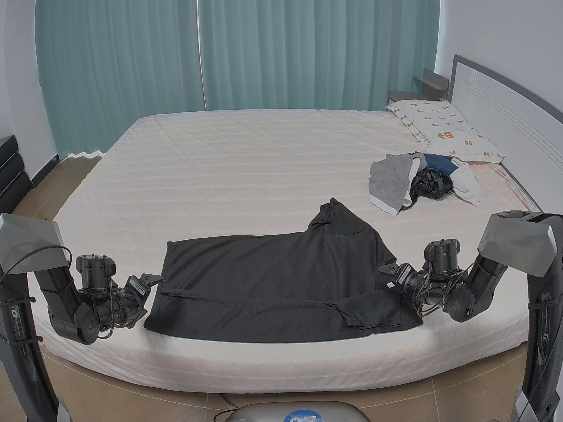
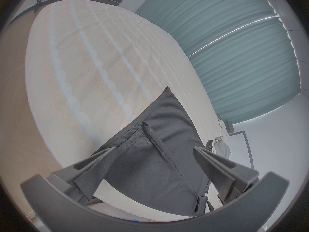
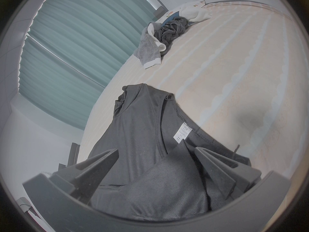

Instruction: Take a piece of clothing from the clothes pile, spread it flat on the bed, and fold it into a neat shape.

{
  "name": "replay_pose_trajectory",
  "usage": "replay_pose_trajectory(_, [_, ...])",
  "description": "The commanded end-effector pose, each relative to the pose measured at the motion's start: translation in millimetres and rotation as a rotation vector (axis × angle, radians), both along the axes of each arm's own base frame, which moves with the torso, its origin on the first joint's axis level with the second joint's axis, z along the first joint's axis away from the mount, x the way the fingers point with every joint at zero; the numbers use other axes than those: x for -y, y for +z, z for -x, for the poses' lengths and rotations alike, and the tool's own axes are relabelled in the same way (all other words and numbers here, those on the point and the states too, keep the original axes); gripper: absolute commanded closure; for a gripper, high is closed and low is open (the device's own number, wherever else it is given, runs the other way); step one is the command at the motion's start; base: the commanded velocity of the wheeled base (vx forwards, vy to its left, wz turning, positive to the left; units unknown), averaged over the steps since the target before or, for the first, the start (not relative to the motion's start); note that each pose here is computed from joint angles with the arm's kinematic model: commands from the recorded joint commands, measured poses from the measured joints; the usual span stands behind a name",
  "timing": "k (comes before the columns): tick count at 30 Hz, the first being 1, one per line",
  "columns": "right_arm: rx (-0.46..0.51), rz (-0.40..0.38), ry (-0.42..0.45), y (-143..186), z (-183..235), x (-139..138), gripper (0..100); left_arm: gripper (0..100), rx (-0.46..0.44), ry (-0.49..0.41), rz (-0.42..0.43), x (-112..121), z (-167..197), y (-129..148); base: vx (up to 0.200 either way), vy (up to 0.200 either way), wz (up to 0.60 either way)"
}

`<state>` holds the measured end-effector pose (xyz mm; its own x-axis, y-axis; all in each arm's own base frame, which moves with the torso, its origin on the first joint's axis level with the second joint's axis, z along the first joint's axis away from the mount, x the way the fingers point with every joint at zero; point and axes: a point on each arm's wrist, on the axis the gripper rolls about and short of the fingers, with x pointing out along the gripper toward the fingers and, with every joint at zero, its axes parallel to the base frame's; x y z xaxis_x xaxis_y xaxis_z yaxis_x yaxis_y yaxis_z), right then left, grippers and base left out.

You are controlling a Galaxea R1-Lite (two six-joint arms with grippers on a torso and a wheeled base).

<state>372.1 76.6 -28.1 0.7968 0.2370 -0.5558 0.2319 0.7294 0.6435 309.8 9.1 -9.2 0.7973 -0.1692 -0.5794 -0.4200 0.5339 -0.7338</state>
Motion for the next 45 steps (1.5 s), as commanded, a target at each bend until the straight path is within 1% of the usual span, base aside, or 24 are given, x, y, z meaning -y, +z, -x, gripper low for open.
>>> replay_pose_trajectory(1, [-0.017,0.004,-0.003,-8.1,-1.0,1.8,0,0,-0.002,-0.001,0.0,0.0,0.1,-0.6,0.0,0.0,0.0])
replay_pose_trajectory(2, [-0.018,0.007,0.0,-8.7,-0.8,1.2,100,0,-0.002,0.0,-0.001,-0.1,0.0,-0.6,0.0,0.0,0.0])
replay_pose_trajectory(11, [-0.035,0.026,0.007,-14.3,0.7,1.6,100,0,-0.002,0.0,-0.001,-0.1,0.0,-0.6,0.0,0.0,0.0])
replay_pose_trajectory(17, [-0.033,0.026,-0.006,-13.7,0.9,6.4,100,0,0.001,0.001,0.0,-0.1,0.0,0.4,0.0,0.0,0.0])
replay_pose_trajectory(19, [-0.019,0.023,-0.042,-10.3,-2.9,18.8,100,0,0.009,0.006,-0.006,-0.7,0.0,2.8,0.0,0.0,0.0])
replay_pose_trajectory(22, [-0.017,0.022,-0.052,-9.0,-2.9,22.8,100,0,0.009,0.004,-0.006,-0.2,-0.1,2.8,0.0,0.0,0.0])
replay_pose_trajectory(23, [-0.017,0.022,-0.053,-9.1,-2.7,23.4,0,0,0.008,0.003,-0.007,-0.2,0.3,2.6,0.0,0.0,0.0])
replay_pose_trajectory(25, [-0.015,0.019,-0.05,-8.9,-1.6,21.9,0,0,0.008,0.006,-0.009,-0.3,-0.1,2.3,0.0,0.0,0.0])
replay_pose_trajectory(28, [0.017,0.009,-0.05,-4.6,-2.2,21.1,0,0,0.012,0.008,-0.01,-0.8,-0.4,3.4,0.0,0.0,0.0])
replay_pose_trajectory(32, [0.054,-0.001,-0.059,-2.5,-1.3,23.6,0,0,0.014,0.035,-0.028,-1.6,-1.3,3.7,0.0,0.0,0.0])
replay_pose_trajectory(33, [0.078,-0.008,-0.068,0.1,-1.8,26.5,0,0,0.022,0.053,-0.034,-2.5,-3.5,4.9,0.0,0.0,0.0])
replay_pose_trajectory(35, [0.09,-0.02,-0.084,2.5,-2.1,29.9,0,0,0.022,0.058,-0.029,-4.4,-3.7,5.0,0.0,0.0,0.0])
replay_pose_trajectory(37, [0.088,-0.029,-0.091,2.5,-2.2,30.5,0,0,0.019,0.055,-0.027,-4.3,-3.7,4.0,0.1,0.0,0.0])
replay_pose_trajectory(38, [0.087,-0.045,-0.101,3.2,-2.3,31.0,0,0,0.016,0.054,-0.026,-4.2,-3.3,3.3,0.2,0.0,0.0])
replay_pose_trajectory(42, [0.08,-0.055,-0.107,1.5,-2.2,31.0,0,0,0.015,0.049,-0.026,-2.8,-3.6,2.9,0.2,0.0,0.0])
replay_pose_trajectory(45, [0.078,-0.054,-0.107,0.5,-2.2,31.0,0,0,0.015,0.047,-0.027,-2.3,-3.7,2.6,0.0,0.0,0.0])
